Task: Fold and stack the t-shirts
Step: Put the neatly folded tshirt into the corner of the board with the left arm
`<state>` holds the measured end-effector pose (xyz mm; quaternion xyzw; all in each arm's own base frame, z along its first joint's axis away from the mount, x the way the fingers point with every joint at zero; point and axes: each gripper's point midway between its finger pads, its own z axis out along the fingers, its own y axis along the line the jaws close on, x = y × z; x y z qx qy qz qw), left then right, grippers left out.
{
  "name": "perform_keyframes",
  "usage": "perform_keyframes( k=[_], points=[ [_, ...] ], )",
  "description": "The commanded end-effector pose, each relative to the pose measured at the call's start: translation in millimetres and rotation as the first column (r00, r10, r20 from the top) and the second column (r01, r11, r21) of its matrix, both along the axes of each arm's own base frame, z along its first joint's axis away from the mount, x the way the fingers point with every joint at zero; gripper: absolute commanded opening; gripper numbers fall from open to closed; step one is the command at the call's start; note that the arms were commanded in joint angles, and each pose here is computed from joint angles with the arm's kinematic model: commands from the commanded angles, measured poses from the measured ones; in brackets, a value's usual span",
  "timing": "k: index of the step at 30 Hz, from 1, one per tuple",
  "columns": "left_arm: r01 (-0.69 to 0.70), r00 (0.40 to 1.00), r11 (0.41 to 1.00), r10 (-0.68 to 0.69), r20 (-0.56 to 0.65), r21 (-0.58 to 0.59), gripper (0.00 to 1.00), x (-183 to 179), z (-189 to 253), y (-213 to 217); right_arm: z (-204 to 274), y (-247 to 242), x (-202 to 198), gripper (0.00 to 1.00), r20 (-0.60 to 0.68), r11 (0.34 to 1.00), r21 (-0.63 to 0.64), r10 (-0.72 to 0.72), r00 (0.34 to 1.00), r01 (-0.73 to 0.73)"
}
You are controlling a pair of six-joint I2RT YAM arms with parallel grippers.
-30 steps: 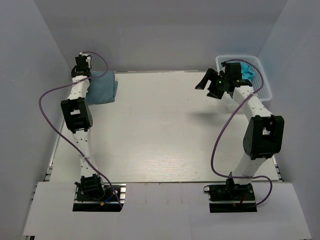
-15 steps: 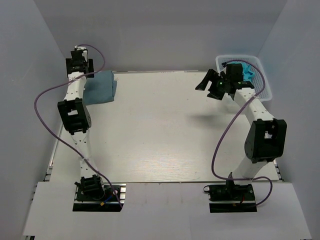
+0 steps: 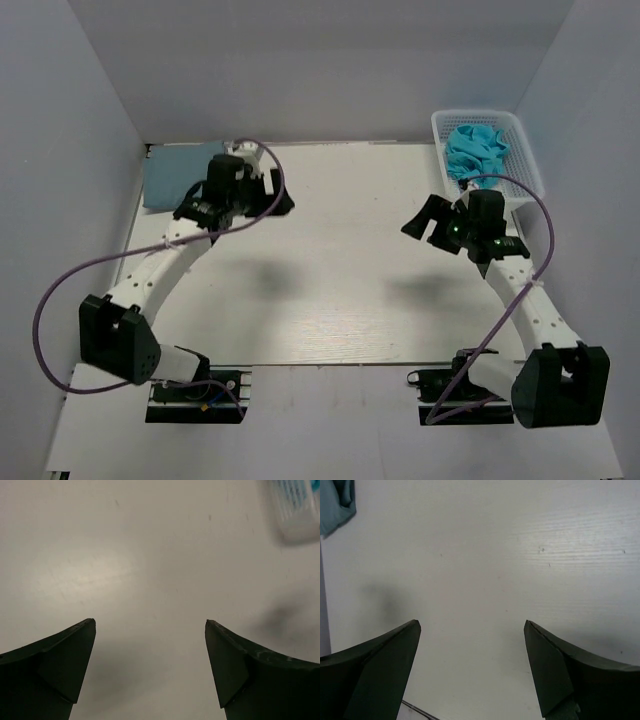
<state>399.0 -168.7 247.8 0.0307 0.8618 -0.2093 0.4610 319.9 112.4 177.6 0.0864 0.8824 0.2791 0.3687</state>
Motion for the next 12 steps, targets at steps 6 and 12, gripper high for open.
perform_keyframes(
  k=[6,12],
  points=[
    [-0.123,0.990,0.992,0.121,-0.071,-0.018,1.00,-100.3,-36.2,31.4,-21.4,-0.9,-44.3,0.90,0.070,0.999,0.020,0.030,0.997,-0.031],
    [-0.125,0.991,0.992,0.124,-0.047,-0.029,1.00,-110.6,-24.8,36.1,-11.8,2.9,-42.3,0.90,0.143,0.998,0.026,0.051,0.988,-0.056]
  ],
)
